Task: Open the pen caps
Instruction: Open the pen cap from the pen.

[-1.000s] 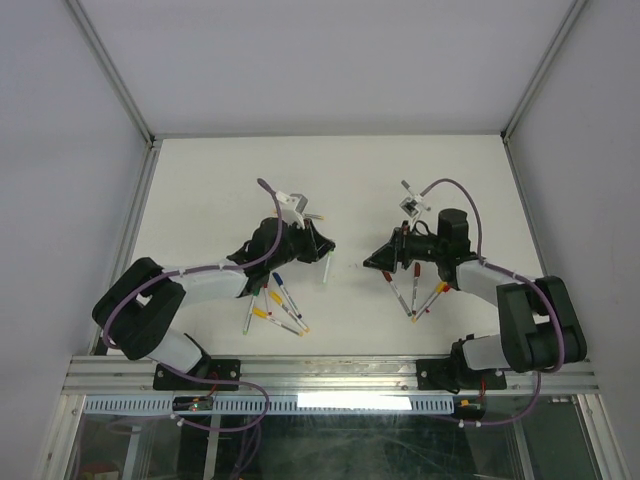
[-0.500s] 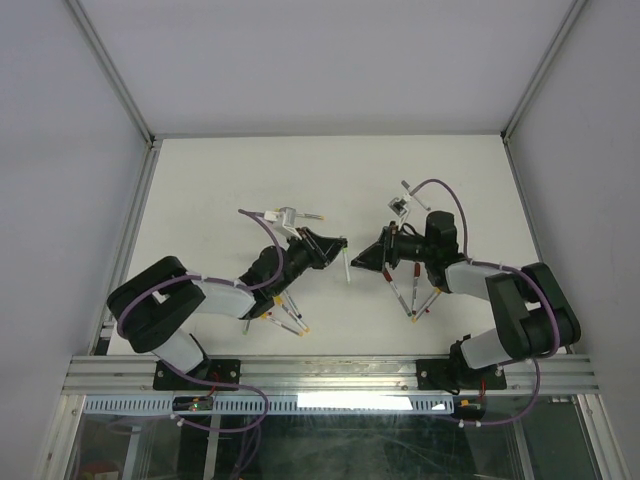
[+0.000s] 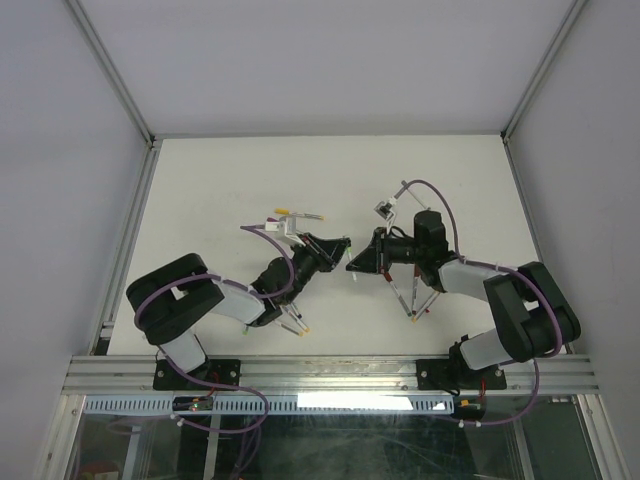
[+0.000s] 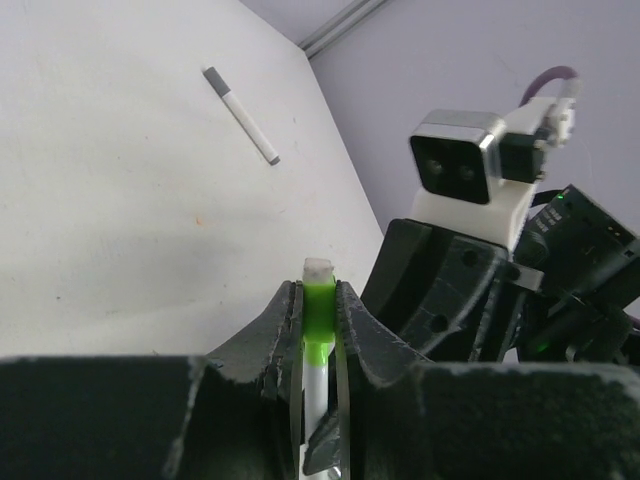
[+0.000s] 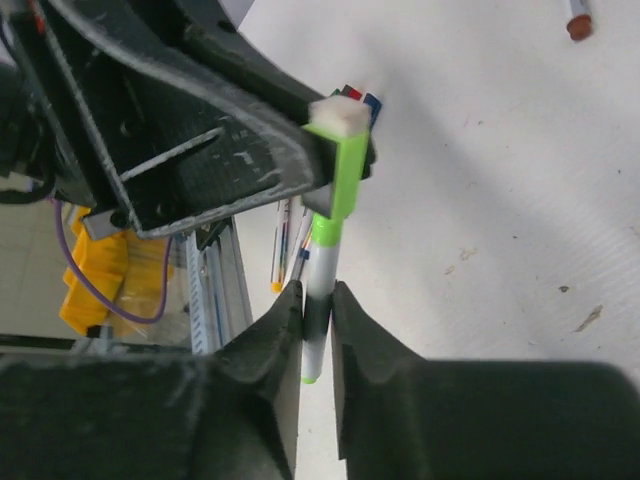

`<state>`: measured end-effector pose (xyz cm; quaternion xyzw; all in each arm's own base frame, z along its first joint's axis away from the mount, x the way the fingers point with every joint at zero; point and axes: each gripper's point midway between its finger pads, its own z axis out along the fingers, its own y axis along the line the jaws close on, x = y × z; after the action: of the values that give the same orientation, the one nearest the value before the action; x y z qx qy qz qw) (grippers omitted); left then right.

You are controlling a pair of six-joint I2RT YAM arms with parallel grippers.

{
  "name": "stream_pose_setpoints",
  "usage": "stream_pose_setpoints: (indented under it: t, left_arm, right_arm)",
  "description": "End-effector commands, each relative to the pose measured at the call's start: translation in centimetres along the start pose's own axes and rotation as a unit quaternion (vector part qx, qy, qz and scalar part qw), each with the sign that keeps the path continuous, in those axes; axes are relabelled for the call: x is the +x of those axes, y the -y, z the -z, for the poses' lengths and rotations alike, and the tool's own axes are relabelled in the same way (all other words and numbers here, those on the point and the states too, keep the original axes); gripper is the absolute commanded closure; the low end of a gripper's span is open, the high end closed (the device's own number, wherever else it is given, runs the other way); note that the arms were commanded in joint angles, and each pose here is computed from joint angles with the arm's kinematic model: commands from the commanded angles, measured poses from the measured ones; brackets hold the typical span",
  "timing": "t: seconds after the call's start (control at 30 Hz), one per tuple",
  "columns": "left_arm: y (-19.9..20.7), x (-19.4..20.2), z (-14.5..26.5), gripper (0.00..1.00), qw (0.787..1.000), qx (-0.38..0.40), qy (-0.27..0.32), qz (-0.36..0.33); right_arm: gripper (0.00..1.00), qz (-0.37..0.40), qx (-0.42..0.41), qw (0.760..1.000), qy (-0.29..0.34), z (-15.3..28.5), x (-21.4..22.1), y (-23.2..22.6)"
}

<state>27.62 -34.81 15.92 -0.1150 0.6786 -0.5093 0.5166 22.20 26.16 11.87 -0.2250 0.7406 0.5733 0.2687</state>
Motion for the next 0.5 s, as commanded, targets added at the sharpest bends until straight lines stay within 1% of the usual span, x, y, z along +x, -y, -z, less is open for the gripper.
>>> stream_pose_setpoints:
  t: [0.0, 0.03, 0.1, 0.13, 0.23, 0.27, 0.33, 0.37, 0.4, 0.47]
  left_arm:
    - [2.9, -1.8, -0.5, 1.00, 0.998, 0.045, 0.044, 0.027]
    - [3.0, -1.7, -0.5, 1.00, 0.998, 0.048, 0.043, 0.028]
    - [3.2, -1.9, -0.2, 1.00, 0.997, 0.056, 0.044, 0.028]
    - [3.3, -2.0, 0.1, 0.98, 0.997, 0.061, 0.046, 0.028]
    - [3.9, -2.5, 1.2, 0.68, 0.995, 0.084, 0.050, 0.012]
    - [3.8, -2.6, 1.7, 0.56, 0.995, 0.089, 0.049, -0.002]
    - [4.1, -3.0, 2.7, 0.38, 0.994, 0.100, 0.049, -0.019]
    - [4.2, -3.2, 3.2, 0.31, 0.993, 0.103, 0.049, -0.030]
    - [4.4, -3.4, 3.8, 0.25, 0.992, 0.110, 0.048, -0.042]
    - [4.8, -3.9, 4.8, 0.13, 0.988, 0.124, 0.049, -0.075]
  right_arm:
    - [0.95, 0.037, -0.017, 0.999, 0.000, -0.5, -1.7, -1.2]
    - [1.00, 0.036, -0.018, 0.999, -0.002, -0.4, -1.7, -1.2]
    - [1.00, 0.036, -0.019, 0.999, -0.006, -0.4, -1.8, -1.4]
    - [1.00, 0.037, -0.020, 0.999, -0.009, -0.4, -1.9, -1.6]
    - [1.00, 0.029, -0.020, 0.999, -0.017, -0.3, -2.1, -1.9]
    - [1.00, 0.023, -0.018, 0.999, -0.019, -0.3, -2.2, -1.9]
    - [1.00, 0.002, -0.011, 1.000, -0.029, -0.2, -2.2, -1.9]
    - [1.00, -0.010, -0.024, 0.999, -0.045, 0.1, -1.8, -2.5]
    - [1.00, 0.059, -0.041, 0.996, -0.059, 0.2, -1.5, -2.4]
    - [1.00, 0.084, -0.049, 0.992, -0.079, 0.5, -1.7, -2.6]
